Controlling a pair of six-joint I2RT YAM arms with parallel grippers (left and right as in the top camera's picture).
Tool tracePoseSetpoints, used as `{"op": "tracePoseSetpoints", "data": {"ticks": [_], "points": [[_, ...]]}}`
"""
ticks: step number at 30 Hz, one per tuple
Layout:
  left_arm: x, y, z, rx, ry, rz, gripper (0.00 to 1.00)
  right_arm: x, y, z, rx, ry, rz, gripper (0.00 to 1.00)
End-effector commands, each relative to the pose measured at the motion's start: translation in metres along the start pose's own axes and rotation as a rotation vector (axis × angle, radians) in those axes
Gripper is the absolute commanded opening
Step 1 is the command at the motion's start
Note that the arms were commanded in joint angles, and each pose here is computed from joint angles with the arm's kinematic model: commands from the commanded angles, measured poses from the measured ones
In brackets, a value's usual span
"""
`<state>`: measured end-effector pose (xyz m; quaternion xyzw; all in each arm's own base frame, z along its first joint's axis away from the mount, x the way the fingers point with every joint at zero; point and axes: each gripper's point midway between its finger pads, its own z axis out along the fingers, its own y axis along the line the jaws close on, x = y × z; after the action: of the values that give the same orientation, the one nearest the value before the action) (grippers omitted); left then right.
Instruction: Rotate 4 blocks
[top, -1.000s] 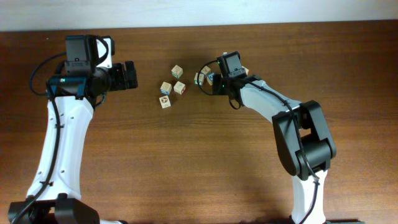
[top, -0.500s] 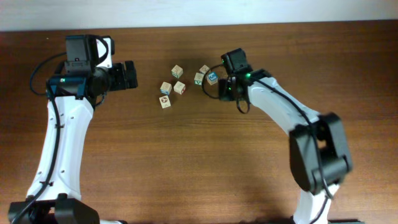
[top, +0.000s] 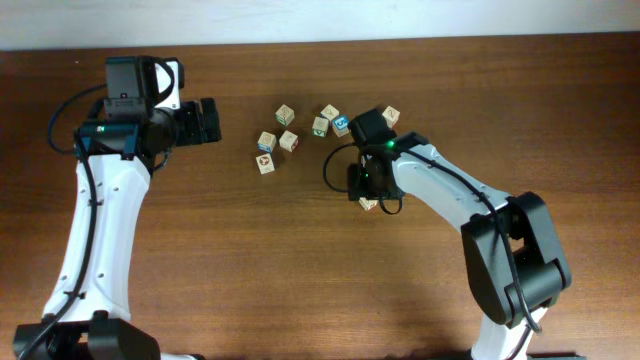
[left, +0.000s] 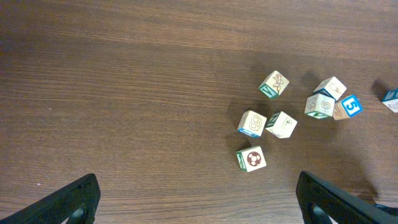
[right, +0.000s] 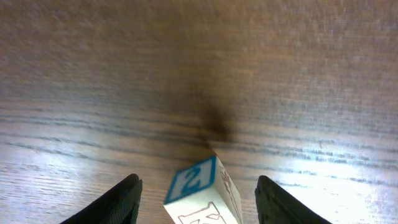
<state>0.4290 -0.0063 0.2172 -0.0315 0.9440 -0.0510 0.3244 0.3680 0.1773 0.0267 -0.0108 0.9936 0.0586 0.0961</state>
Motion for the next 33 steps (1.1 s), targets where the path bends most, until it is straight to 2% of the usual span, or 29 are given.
{"op": "tracePoseSetpoints", "data": {"ticks": [1, 2, 5, 6, 9, 12, 14, 18, 20, 21, 25, 27, 33], "points": [[-0.006, 0.001, -0.002, -0.006, -0.015, -0.012, 0.99, -0.060, 0.023, -0.035, -0.055, -0.182, -0.032, 0.59], [-0.006, 0.001, -0.002, -0.006, -0.015, -0.012, 0.99, -0.098, 0.038, -0.051, -0.110, -0.337, -0.016, 0.59], [-0.006, 0.001, -0.002, -0.006, -0.015, -0.012, 0.99, -0.149, 0.047, -0.040, -0.136, -0.536, 0.049, 0.59], [-0.006, 0.001, -0.002, -0.006, -0.015, -0.012, 0.99, -0.154, 0.045, -0.029, -0.120, -0.553, 0.051, 0.59], [-0.006, 0.001, -0.002, -0.006, -0.015, -0.012, 0.99, -0.155, 0.042, 0.014, -0.039, -0.541, -0.223, 0.64], [-0.006, 0.001, -0.002, -0.006, -0.015, -0.012, 0.99, -0.158, 0.031, 0.033, -0.044, -0.525, -0.290, 0.64], [-0.006, 0.001, -0.002, -0.006, -0.015, -0.012, 0.99, -0.157, 0.028, 0.042, -0.046, -0.512, -0.286, 0.59], [-0.006, 0.001, -0.002, -0.006, -0.015, -0.012, 0.99, -0.155, 0.031, 0.054, -0.068, -0.507, -0.292, 0.54], [-0.006, 0.001, -0.002, -0.006, -0.015, -0.012, 0.99, -0.157, 0.032, 0.053, -0.073, -0.518, -0.288, 0.36], [-0.006, 0.001, -0.002, -0.006, -0.015, -0.012, 0.99, -0.157, 0.033, 0.052, -0.076, -0.519, -0.278, 0.34], [-0.006, 0.001, -0.002, -0.006, -0.015, -0.012, 0.99, -0.161, 0.038, 0.014, -0.114, -0.536, -0.206, 0.25], [-0.006, 0.001, -0.002, -0.006, -0.015, -0.012, 0.99, -0.149, 0.048, -0.024, -0.187, -0.501, -0.197, 0.24], [-0.006, 0.001, -0.002, -0.006, -0.015, -0.012, 0.99, -0.069, 0.055, -0.095, -0.219, -0.277, -0.099, 0.24]]}}
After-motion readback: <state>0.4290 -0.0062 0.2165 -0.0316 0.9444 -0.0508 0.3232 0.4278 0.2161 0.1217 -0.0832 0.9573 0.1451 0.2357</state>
